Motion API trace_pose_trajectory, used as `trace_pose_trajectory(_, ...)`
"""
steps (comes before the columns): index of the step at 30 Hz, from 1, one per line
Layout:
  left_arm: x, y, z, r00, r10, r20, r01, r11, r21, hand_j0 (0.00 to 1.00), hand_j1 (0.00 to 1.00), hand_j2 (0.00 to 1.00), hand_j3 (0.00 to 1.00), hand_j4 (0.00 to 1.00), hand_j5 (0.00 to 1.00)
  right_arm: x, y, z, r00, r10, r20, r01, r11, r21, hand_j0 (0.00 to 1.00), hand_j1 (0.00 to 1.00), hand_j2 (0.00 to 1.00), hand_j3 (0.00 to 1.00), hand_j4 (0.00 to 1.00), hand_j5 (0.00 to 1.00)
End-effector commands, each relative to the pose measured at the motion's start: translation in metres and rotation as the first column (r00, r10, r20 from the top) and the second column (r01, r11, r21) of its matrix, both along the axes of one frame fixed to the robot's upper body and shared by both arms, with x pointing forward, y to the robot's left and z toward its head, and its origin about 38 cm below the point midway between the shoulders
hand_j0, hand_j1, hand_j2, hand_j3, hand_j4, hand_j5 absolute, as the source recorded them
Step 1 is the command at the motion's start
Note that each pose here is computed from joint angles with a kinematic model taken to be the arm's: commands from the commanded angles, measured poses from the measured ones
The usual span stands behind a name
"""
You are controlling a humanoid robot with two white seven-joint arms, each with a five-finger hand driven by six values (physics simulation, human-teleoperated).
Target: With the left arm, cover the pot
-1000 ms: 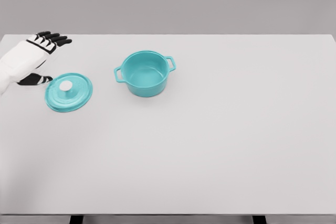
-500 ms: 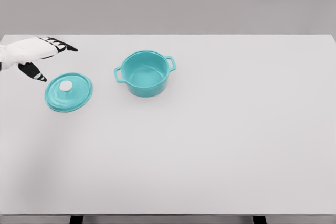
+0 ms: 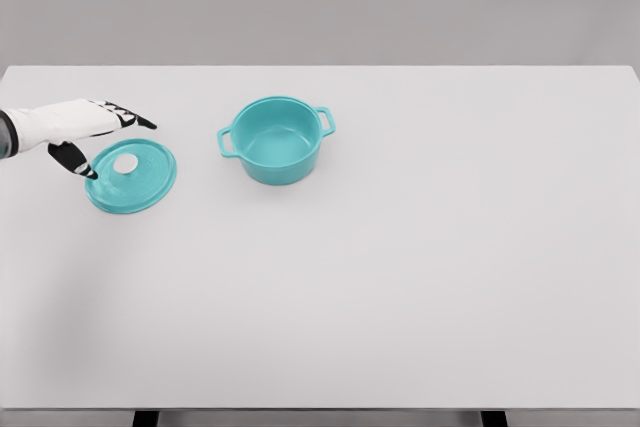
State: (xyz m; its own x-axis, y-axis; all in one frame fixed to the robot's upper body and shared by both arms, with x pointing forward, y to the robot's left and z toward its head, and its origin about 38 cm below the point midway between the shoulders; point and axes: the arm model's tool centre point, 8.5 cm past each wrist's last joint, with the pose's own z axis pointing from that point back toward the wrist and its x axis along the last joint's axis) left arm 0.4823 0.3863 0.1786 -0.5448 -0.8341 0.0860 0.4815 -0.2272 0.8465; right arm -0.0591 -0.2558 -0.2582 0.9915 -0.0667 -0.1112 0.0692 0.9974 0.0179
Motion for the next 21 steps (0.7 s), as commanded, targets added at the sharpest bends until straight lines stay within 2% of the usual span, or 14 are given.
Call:
trace_pose_trajectory(1,0.0,0.0,0.004,1.0,-0.004,0.008,0.004,1.0,-0.001,0.95,0.95,0.95,0.95,0.95,0.95,0.0,0.0,0.0,1.0,0.001,0.0,-0.001,1.0,0.0,1.0,1.0,1.0,1.0,1.0,1.0)
trace_pose_trajectory(5,-0.005,0.002,0.016,0.999,-0.028,0.029,0.027,0.999,0.033,0.91,0.91,0.91,0.91,0.91,0.91,0.0,0.0,0.0,1.0,0.001,0.0,-0.001,1.0,0.0,1.0,1.0,1.0,1.0,1.0,1.0)
trace_pose_trajectory(9,-0.011,-0.002,0.021,0.998,-0.062,0.027,0.061,0.998,0.032,0.86,0.86,0.86,0.86,0.86,0.86,0.0,0.0,0.0,1.0,0.001,0.0,-0.001,1.0,0.0,1.0,1.0,1.0,1.0,1.0,1.0)
trace_pose_trajectory(12,-0.013,-0.002,0.017,0.998,-0.067,0.015,0.066,0.997,0.041,0.86,0.86,0.86,0.86,0.86,0.86,0.0,0.0,0.0,1.0,0.001,0.0,-0.001,1.0,0.0,1.0,1.0,1.0,1.0,1.0,1.0)
trace_pose_trajectory(14,-0.014,-0.006,0.016,0.997,-0.081,0.012,0.081,0.996,0.045,0.8,0.8,0.8,0.8,0.8,0.8,0.0,0.0,0.0,1.0,-0.001,0.0,0.001,1.0,0.0,1.0,1.0,1.0,1.0,1.0,1.0)
trace_pose_trajectory(21,-0.016,-0.009,0.008,0.996,-0.088,-0.008,0.089,0.995,0.052,0.76,0.76,0.76,0.76,0.76,0.76,0.0,0.0,0.0,1.0,0.001,0.0,-0.001,1.0,0.0,1.0,1.0,1.0,1.0,1.0,1.0)
